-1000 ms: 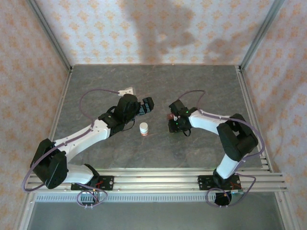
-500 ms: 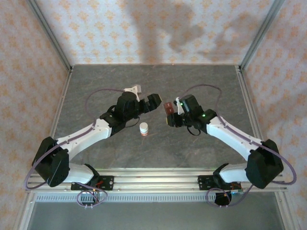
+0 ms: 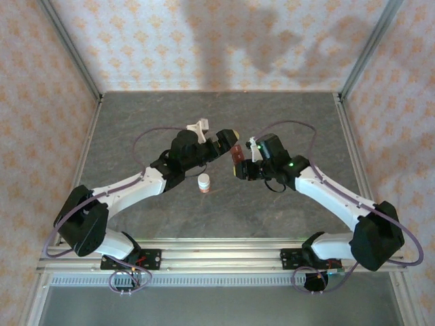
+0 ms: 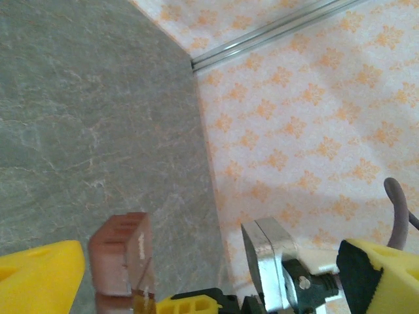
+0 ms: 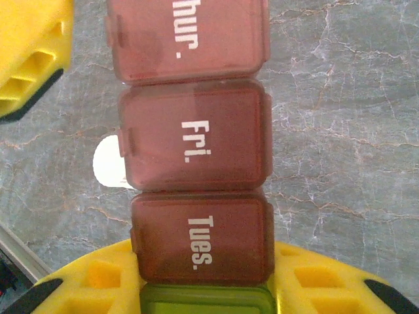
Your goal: Sort the pills into containers
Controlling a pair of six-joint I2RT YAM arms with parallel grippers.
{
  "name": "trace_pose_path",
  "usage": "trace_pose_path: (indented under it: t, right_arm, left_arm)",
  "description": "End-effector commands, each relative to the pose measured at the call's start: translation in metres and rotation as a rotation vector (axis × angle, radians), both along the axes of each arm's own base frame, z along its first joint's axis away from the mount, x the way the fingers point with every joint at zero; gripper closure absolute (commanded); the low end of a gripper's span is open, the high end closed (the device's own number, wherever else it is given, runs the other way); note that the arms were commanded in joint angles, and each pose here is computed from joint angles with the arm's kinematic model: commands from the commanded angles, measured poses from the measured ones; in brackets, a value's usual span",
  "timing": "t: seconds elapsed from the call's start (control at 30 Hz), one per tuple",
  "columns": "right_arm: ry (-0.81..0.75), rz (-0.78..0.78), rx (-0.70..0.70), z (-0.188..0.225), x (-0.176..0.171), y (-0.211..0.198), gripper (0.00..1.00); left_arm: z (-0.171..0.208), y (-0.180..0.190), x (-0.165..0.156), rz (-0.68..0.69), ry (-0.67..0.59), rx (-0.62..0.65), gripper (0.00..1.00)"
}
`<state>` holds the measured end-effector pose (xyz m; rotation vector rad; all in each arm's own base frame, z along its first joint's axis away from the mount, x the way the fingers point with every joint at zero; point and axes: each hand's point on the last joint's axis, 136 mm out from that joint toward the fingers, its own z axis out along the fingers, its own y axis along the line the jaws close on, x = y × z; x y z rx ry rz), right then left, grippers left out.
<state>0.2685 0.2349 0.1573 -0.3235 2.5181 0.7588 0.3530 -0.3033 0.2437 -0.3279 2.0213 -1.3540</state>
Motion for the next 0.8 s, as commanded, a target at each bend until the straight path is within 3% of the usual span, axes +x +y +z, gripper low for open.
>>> trace_pose_path:
  t: [0.0, 0.77]
  right_arm:
    - [-0.028, -0.001, 0.035, 0.013, 0.009, 0.009, 0.68]
    - [-0.047, -0.061, 0.015, 0.011, 0.022, 0.004, 0.69]
  left_arm:
    - [0.008, -0.011, -0.002, -0.029, -0.017, -0.05, 0.01]
    - [-0.006, -0.015, -0.011, 0.001, -0.001, -0.003, 0.01]
